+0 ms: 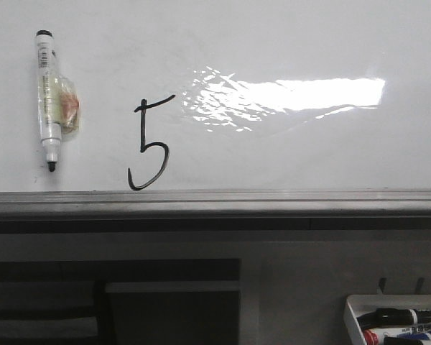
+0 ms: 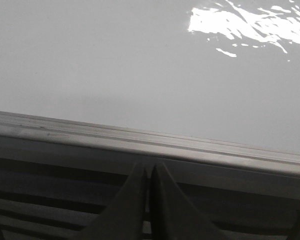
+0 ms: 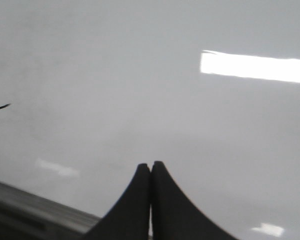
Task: Write number 5 on whiteboard
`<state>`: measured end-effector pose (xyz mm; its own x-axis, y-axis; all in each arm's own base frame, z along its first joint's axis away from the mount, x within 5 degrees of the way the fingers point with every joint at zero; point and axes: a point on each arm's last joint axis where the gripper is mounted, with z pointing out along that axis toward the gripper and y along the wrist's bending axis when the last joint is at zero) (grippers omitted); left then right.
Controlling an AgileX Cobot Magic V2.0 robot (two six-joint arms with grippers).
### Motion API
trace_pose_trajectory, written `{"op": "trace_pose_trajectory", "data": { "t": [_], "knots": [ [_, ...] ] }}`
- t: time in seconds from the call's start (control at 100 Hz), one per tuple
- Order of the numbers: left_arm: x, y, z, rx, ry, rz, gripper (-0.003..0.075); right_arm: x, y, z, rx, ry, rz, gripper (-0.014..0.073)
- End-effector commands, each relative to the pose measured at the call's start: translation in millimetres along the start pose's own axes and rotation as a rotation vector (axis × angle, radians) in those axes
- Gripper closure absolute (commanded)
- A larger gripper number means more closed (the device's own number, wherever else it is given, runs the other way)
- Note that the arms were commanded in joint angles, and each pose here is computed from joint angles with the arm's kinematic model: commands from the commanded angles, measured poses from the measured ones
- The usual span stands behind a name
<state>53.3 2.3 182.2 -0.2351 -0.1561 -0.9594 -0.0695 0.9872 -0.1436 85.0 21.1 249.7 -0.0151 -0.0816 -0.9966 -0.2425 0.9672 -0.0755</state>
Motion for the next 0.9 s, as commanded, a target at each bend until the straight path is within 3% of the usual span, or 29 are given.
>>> {"op": "trace_pose_trajectory", "data": {
  "t": [0.0,0.27,0.42,0.57,0.74,0.89],
  "knots": [
    [-0.1,-0.6,-0.2,0.019,-0.062,-0.004,0.0741,-7.1,-8.2,-5.3,0.102,-0.124,-0.011,0.0645],
    [-0.1,-0.6,-0.2,0.019,-0.062,-0.004,0.0741,28.8,-13.5,-23.1,0.249,-0.091,0.005,0.0645],
    [-0.1,-0.6,-0.2,0.019,-0.062,-0.004,0.0741,45.4,-12.9,-28.7,0.274,0.027,-0.005,0.0645],
    [-0.1,-0.6,-0.2,0.019,-0.062,-0.004,0.0741,61.1,-11.0,-31.8,0.279,0.023,0.001,0.0645],
    [-0.1,-0.6,-0.2,0.019,-0.062,-0.004,0.0741,79.4,-9.5,-34.1,0.267,0.232,0.030,0.0645],
    [-0.1,-0.6,-0.2,0.019,-0.062,-0.004,0.0741,79.5,-9.5,-34.1,0.267,0.234,0.030,0.0645]
  ]
}}
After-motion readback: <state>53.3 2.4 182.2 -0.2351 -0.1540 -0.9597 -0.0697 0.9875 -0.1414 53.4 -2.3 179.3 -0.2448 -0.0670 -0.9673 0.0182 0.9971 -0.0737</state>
